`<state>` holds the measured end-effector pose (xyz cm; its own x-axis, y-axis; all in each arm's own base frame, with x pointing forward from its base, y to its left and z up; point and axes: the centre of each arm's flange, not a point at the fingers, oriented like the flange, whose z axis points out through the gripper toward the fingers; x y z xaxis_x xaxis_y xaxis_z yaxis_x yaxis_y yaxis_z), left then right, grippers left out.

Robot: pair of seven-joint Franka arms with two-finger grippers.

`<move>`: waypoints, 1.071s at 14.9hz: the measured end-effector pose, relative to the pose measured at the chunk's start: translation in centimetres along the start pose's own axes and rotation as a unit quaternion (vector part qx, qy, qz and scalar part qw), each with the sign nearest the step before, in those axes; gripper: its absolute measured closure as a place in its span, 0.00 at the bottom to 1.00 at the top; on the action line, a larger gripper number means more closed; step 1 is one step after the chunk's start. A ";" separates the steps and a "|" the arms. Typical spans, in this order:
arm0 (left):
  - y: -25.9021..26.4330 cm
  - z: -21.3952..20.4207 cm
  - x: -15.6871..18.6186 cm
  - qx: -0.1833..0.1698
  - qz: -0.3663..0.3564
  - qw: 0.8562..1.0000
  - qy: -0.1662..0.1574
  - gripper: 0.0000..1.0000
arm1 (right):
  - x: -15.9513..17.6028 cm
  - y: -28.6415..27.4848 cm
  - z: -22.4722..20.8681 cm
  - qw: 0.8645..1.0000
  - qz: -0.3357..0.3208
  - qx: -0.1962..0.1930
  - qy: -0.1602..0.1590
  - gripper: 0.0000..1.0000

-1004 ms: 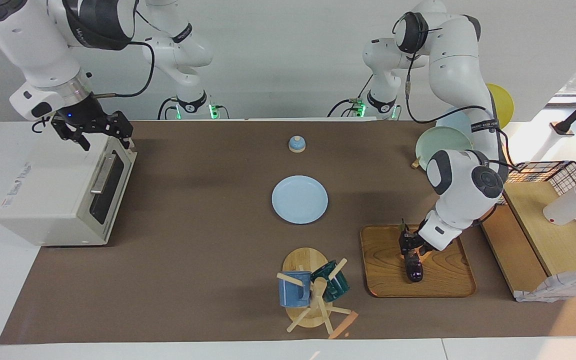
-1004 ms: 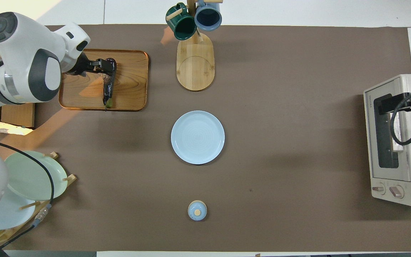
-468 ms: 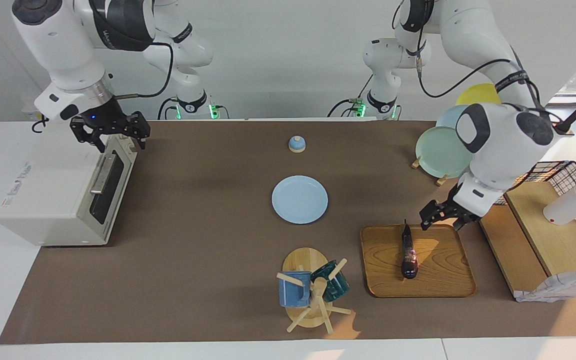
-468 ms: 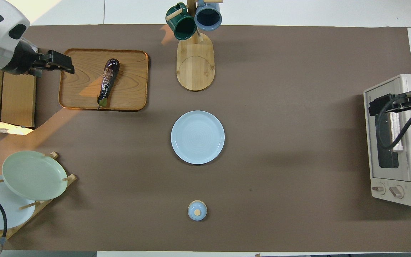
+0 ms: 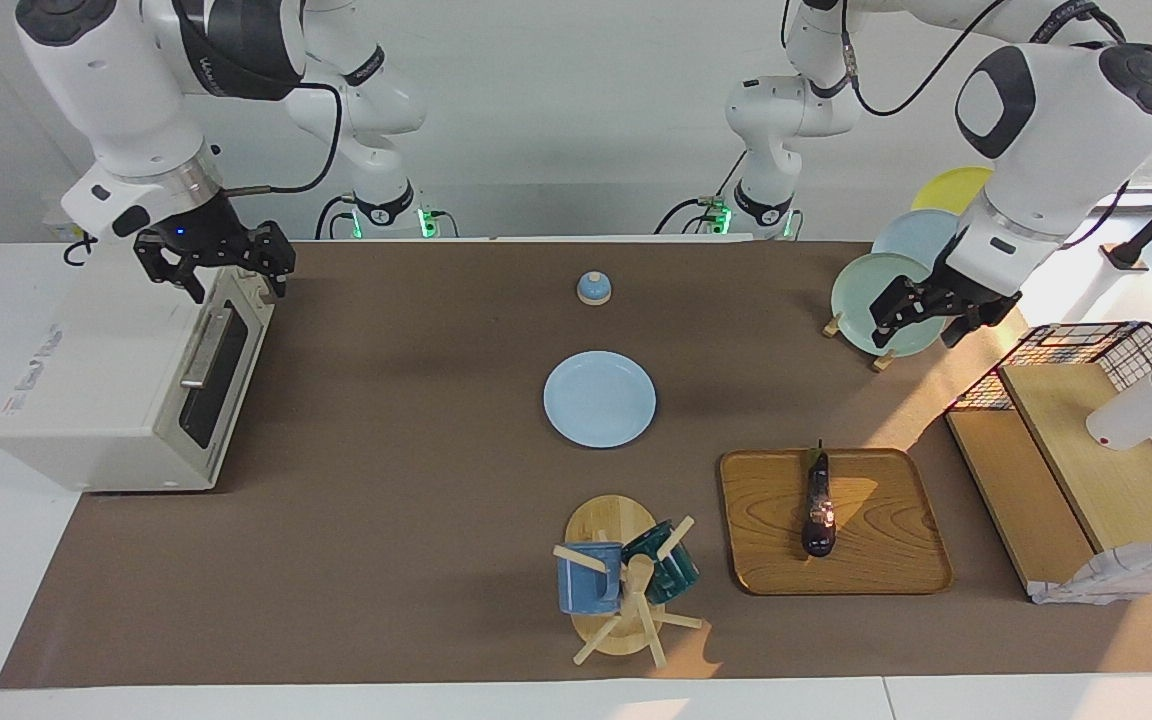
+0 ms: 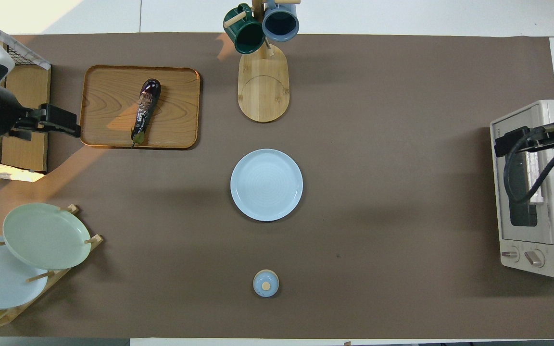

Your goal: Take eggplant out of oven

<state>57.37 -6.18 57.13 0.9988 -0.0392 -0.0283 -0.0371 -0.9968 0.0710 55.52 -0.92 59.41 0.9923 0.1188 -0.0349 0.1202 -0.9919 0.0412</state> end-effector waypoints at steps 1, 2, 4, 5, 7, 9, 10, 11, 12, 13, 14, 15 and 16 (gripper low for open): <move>-0.1 0.7 -0.8 0.001 -0.001 1.000 -0.009 0.00 | 0.0 0.0 0.0 1.000 0.000 0.000 0.000 0.00; -0.1 1.2 -1.5 0.002 -0.001 1.000 -0.017 0.00 | 0.0 0.1 0.0 1.000 0.001 0.000 0.000 0.00; -0.2 1.9 -2.4 0.003 -0.001 1.000 -0.025 0.00 | 0.0 0.2 0.0 1.000 0.002 0.000 0.000 0.00; -0.2 2.0 -2.7 0.005 -0.001 1.000 -0.029 0.00 | 0.0 0.2 0.0 1.000 0.002 0.000 0.000 0.00; -0.1 1.7 -3.1 0.015 0.003 0.999 -0.032 0.00 | 0.0 0.2 0.0 1.000 0.002 0.000 0.000 0.00; 0.2 1.0 -3.8 0.020 0.006 0.999 -0.040 0.00 | 0.0 0.2 0.0 1.000 0.002 0.000 0.000 0.00; 0.2 0.6 -4.1 0.021 0.007 0.999 -0.041 0.00 | 0.0 0.2 0.0 1.000 0.002 0.000 0.000 0.00; 0.3 0.2 -4.2 0.021 0.008 0.999 -0.039 0.00 | 0.0 0.2 0.0 1.000 0.002 0.000 0.000 0.00; 0.4 -0.4 -4.3 0.021 0.008 0.999 -0.035 0.00 | 0.0 0.2 0.0 1.000 0.002 0.000 0.000 0.00; 0.4 -1.1 -4.4 0.021 0.009 0.999 -0.036 0.00 | 0.0 0.2 0.0 1.000 0.002 0.000 0.000 0.00; 0.4 -1.6 -4.5 0.021 0.009 0.999 -0.037 0.00 | 0.0 0.2 0.0 1.000 0.002 0.000 0.000 0.00; 0.5 -2.1 -4.5 0.021 0.009 0.999 -0.034 0.00 | 0.0 0.2 0.0 1.000 0.002 0.000 0.000 0.00; 0.5 -2.3 -4.5 0.021 0.009 0.999 -0.032 0.00 | 0.0 0.2 0.0 1.000 0.002 0.000 0.000 0.00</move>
<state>52.98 -6.36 59.58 0.9941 -0.0606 -0.0903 -0.0581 -0.9978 0.0305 55.52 -1.10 59.40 0.9927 0.1157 -0.0352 0.1171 -0.9923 0.0412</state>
